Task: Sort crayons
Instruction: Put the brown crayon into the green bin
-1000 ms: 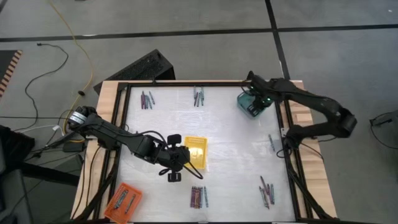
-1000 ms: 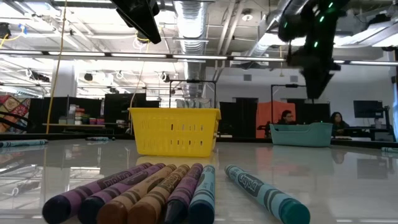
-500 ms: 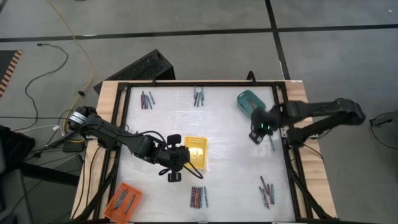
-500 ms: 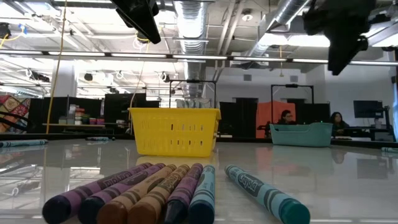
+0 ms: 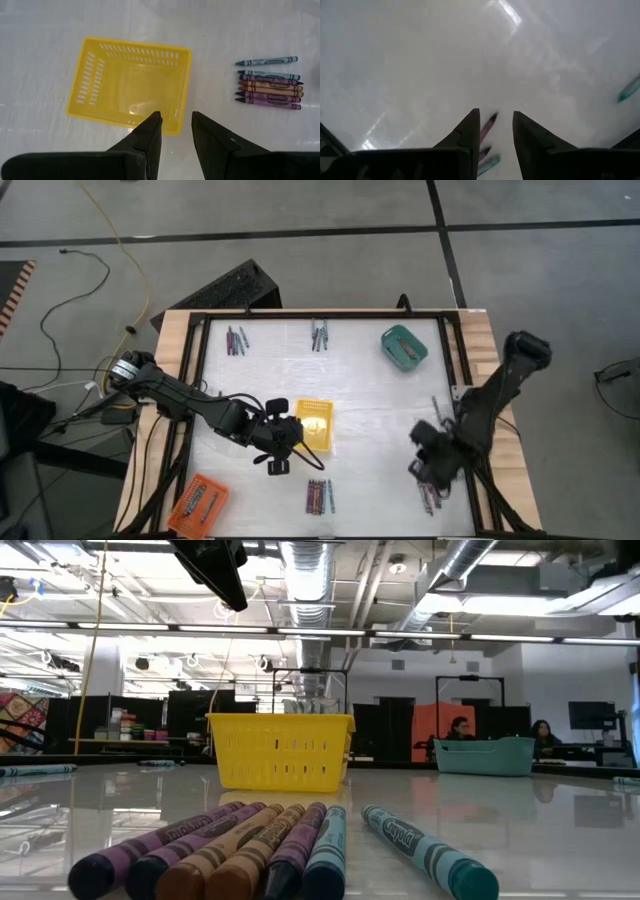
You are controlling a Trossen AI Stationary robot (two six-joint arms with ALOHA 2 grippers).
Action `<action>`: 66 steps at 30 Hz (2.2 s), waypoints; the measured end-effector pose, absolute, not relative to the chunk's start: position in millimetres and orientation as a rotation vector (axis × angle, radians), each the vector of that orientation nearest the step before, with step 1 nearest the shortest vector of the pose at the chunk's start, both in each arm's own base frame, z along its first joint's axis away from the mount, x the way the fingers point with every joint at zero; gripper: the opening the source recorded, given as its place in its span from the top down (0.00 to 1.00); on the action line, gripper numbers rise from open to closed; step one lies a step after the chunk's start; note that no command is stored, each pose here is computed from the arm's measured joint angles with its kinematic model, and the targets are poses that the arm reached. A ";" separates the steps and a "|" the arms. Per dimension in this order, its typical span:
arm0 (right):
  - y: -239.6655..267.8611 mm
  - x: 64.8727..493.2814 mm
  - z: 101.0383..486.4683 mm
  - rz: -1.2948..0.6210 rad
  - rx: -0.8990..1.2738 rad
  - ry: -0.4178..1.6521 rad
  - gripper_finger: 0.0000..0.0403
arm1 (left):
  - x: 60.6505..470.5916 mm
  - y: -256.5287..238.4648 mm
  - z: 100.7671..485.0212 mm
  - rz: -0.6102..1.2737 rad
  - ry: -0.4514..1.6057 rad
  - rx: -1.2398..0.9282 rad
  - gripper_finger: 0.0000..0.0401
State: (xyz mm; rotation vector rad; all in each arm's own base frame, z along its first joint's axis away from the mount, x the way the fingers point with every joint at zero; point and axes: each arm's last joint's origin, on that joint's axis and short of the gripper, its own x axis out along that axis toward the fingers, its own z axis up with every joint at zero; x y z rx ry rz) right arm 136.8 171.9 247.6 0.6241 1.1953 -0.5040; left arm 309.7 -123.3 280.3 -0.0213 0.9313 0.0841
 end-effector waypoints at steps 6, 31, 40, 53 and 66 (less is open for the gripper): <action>220.1 120.5 219.4 -0.525 0.742 1.239 0.73 | 309.6 -123.3 280.3 0.087 0.931 -0.027 0.76; 284.8 137.1 182.3 -0.750 0.683 1.324 0.74 | 309.7 -123.3 280.4 0.093 0.929 -0.032 0.76; 281.9 143.9 182.4 -0.751 0.688 1.317 0.74 | 309.8 -123.5 280.5 0.091 0.927 -0.030 0.76; 280.1 147.5 182.3 -0.748 0.682 1.318 0.74 | 309.4 -124.5 280.5 0.083 0.927 -0.016 0.76; 278.7 146.9 175.4 -0.741 0.693 1.319 0.74 | 307.1 -129.8 280.7 0.080 0.920 0.005 0.76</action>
